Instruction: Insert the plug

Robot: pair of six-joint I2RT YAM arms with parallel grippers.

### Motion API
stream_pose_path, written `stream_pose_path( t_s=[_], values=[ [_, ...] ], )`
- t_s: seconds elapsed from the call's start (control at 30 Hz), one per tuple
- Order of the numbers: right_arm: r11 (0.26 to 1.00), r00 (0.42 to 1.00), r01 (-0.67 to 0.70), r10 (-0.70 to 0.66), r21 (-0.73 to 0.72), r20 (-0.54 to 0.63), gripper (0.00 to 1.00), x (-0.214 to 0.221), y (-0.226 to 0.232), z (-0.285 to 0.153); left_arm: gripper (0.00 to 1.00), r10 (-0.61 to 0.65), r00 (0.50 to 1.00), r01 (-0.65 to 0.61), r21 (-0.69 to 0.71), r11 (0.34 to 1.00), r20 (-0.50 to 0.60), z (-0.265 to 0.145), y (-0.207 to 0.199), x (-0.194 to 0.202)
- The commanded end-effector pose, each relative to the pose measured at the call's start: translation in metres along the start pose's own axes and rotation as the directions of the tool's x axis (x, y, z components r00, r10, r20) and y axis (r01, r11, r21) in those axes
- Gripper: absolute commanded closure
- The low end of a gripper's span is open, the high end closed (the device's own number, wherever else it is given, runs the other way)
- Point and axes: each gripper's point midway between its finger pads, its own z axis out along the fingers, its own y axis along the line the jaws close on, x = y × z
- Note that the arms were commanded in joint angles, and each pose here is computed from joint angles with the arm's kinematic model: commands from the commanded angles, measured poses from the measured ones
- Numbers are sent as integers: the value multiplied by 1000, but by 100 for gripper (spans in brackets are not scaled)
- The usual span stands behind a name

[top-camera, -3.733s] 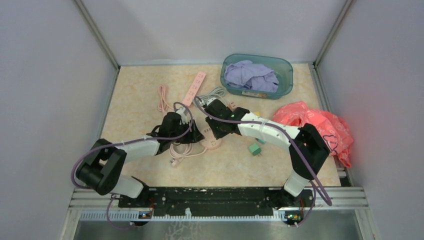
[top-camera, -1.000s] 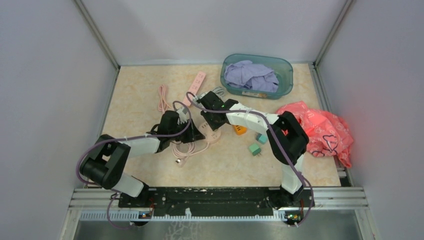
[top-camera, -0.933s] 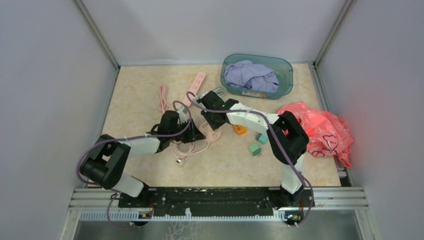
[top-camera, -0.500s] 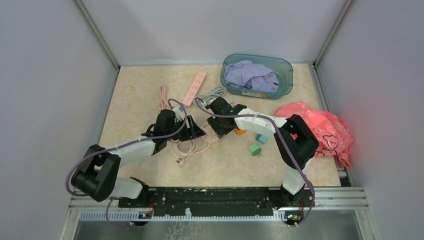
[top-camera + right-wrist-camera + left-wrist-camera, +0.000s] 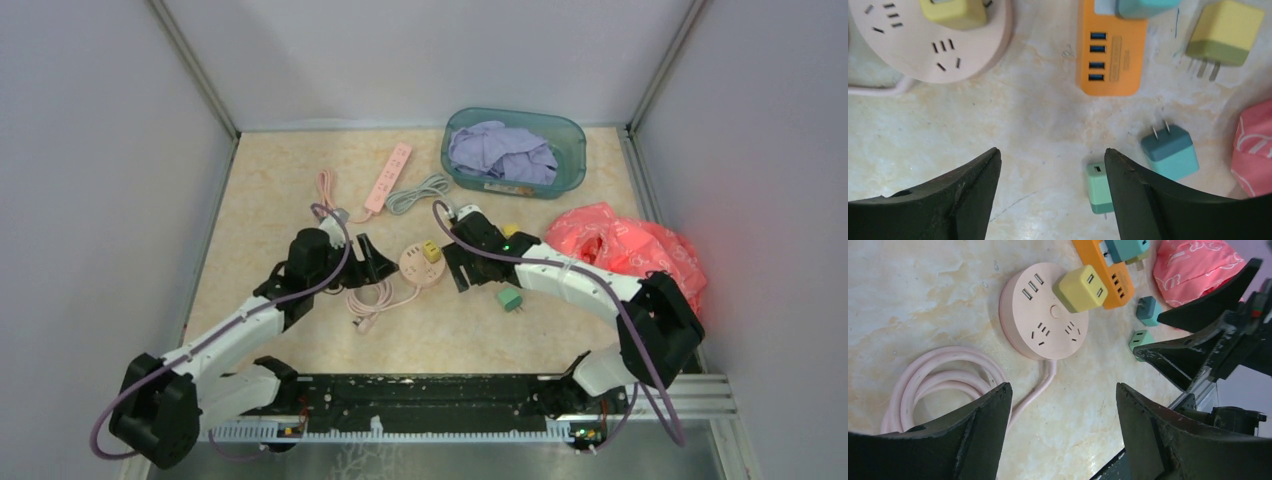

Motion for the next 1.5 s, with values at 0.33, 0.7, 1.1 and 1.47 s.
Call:
stream_pose_path(
  t_s=[0.33, 0.7, 1.1, 1.47],
  values=[
    [965, 971, -239, 240, 110, -2, 19, 43, -46, -5, 14, 23, 999, -21, -48, 999, 33, -32, 10, 9],
    [958, 959, -267, 275, 103, -73, 21, 64, -49, 14, 11, 4, 1000, -5, -24, 1000, -11, -27, 8, 19],
    [968, 955, -242, 250, 66, -161, 37, 75, -38, 24, 10, -8, 999, 8, 13, 1000, -39, -18, 2, 27],
    [972, 948, -226, 234, 59, -215, 47, 85, -35, 26, 11, 5, 998, -2, 43, 999, -59, -10, -10, 33]
  ],
)
